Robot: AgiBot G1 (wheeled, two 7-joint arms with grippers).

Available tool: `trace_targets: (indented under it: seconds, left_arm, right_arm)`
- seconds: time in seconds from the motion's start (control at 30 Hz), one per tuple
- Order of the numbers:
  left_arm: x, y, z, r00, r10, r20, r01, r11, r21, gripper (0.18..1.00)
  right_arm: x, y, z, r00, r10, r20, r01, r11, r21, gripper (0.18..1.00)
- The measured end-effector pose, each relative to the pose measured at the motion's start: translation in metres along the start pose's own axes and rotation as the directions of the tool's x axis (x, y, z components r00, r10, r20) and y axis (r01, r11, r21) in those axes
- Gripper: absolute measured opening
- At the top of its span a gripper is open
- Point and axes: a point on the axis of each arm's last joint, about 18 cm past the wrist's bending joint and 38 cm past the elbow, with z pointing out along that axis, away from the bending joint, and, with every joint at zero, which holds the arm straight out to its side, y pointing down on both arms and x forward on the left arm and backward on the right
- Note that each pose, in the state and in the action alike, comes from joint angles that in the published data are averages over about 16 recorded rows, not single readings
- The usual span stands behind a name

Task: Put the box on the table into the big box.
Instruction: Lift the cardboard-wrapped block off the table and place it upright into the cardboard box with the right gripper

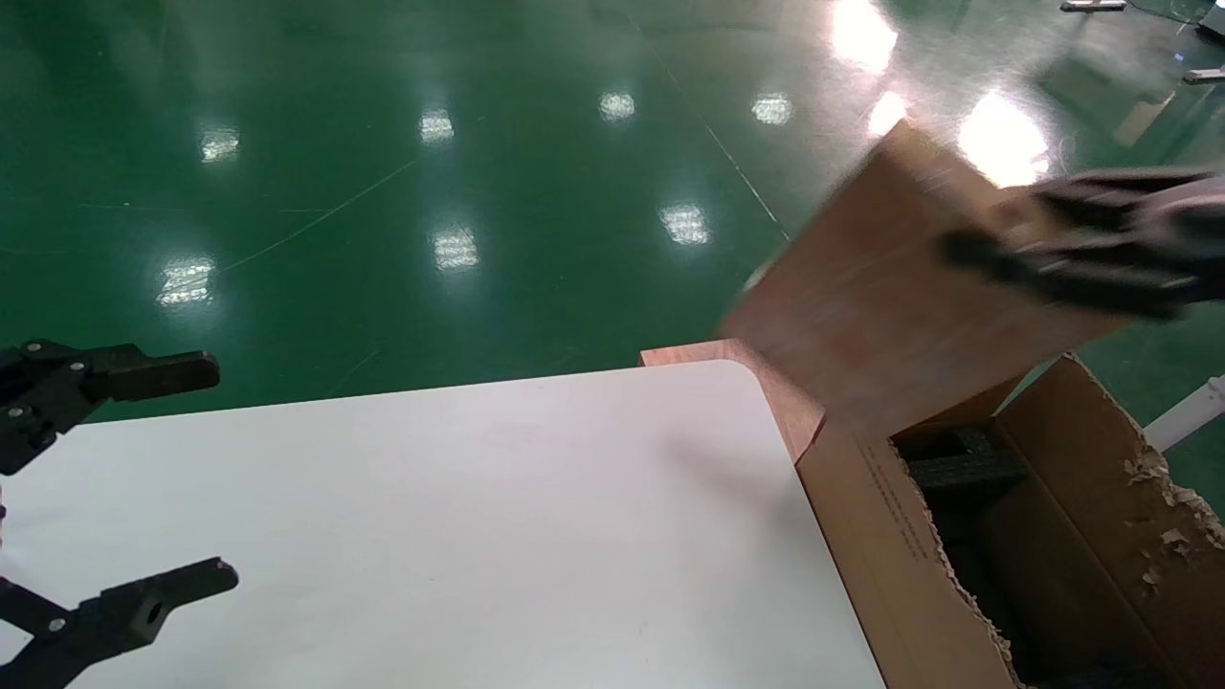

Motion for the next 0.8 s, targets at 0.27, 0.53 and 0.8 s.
trace_targets:
  seconds: [0.27, 0.53, 0.8]
  left_arm:
    - [0.0, 0.0, 0.0, 1.0, 0.0, 0.0, 0.0, 1.0, 0.0, 1.001]
    - [0.0, 0.0, 0.0, 1.0, 0.0, 0.0, 0.0, 1.0, 0.0, 1.001]
    - [0.0, 0.0, 0.0, 1.0, 0.0, 0.0, 0.0, 1.0, 0.0, 1.001]
  right_arm:
    - [0.0, 0.018, -0.092, 0.959, 0.062, -0.276, -0.074, 0.997, -0.034, 0.459]
    - [-0.003, 0.065, -0.132, 0.88, 0.181, -0.439, -0.217, 0.976, -0.033, 0.458]
    - [0.001, 0.117, -0.131, 0.808, 0.292, -0.512, -0.326, 0.945, 0.024, 0.457]
